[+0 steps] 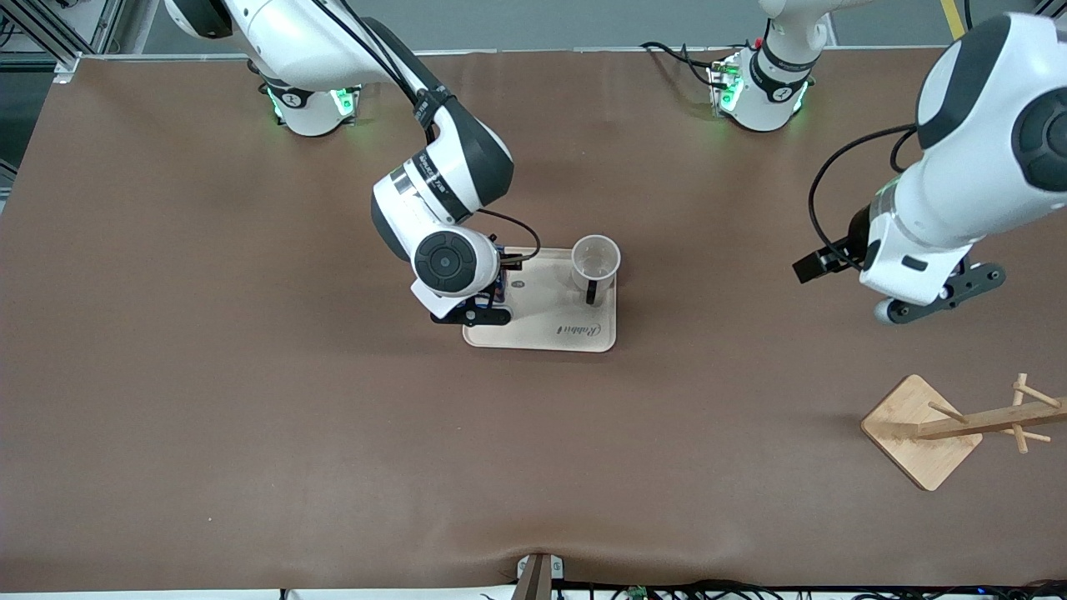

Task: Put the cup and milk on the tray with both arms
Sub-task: 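Set the mug on the tray while the right gripper carries the milk, then lower the milk carton onto the tray beside the mug with the right gripper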

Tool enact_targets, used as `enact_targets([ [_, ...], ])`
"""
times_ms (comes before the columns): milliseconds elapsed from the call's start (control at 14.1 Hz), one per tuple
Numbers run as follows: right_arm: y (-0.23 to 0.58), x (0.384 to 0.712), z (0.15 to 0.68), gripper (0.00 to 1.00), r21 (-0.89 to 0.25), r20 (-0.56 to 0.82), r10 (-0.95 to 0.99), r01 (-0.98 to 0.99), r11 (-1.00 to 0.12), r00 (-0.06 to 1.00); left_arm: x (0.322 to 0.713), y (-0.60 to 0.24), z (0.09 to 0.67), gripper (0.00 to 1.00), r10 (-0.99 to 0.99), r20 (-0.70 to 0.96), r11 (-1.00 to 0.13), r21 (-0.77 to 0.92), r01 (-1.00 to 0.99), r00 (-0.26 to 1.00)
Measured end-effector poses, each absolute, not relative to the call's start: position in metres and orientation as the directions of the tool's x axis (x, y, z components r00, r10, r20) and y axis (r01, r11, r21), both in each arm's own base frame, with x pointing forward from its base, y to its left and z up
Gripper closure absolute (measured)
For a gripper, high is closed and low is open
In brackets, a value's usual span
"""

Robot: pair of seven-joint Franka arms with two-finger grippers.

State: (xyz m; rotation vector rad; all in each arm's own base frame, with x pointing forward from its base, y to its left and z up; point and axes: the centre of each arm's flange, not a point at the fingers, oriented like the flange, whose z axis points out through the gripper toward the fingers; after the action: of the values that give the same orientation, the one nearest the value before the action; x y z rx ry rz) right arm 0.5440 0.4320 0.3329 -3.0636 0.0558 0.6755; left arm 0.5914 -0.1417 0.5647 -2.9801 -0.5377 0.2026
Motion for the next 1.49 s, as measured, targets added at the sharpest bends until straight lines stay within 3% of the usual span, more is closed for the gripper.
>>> enact_targets([
  [637, 0.440, 0.541, 0.332, 0.35, -0.036, -0.442, -0.032, -0.053, -0.998, 0.896, 0.575, -0.116, 0.613, 0.00, 0.237, -0.052, -0.966, -0.117, 0.230, 0.970],
  [1061, 0.441, 0.540, 0.329, 0.35, -0.044, -0.450, -0.034, -0.060, -0.997, 0.892, 0.565, -0.096, 0.638, 0.00, 0.059, -0.029, -0.990, -0.134, 0.055, 0.998],
  [1273, 0.443, 0.538, 0.324, 0.14, -0.038, -0.456, -0.034, -0.058, -0.998, 0.889, 0.553, -0.085, 0.648, 0.00, -0.003, -0.033, -0.991, -0.132, -0.008, 0.999],
  [1486, 0.443, 0.539, 0.317, 0.09, -0.033, -0.461, -0.037, -0.059, -0.998, 0.887, 0.541, -0.071, 0.650, 0.00, -0.013, -0.049, -0.996, -0.089, -0.017, 0.999],
])
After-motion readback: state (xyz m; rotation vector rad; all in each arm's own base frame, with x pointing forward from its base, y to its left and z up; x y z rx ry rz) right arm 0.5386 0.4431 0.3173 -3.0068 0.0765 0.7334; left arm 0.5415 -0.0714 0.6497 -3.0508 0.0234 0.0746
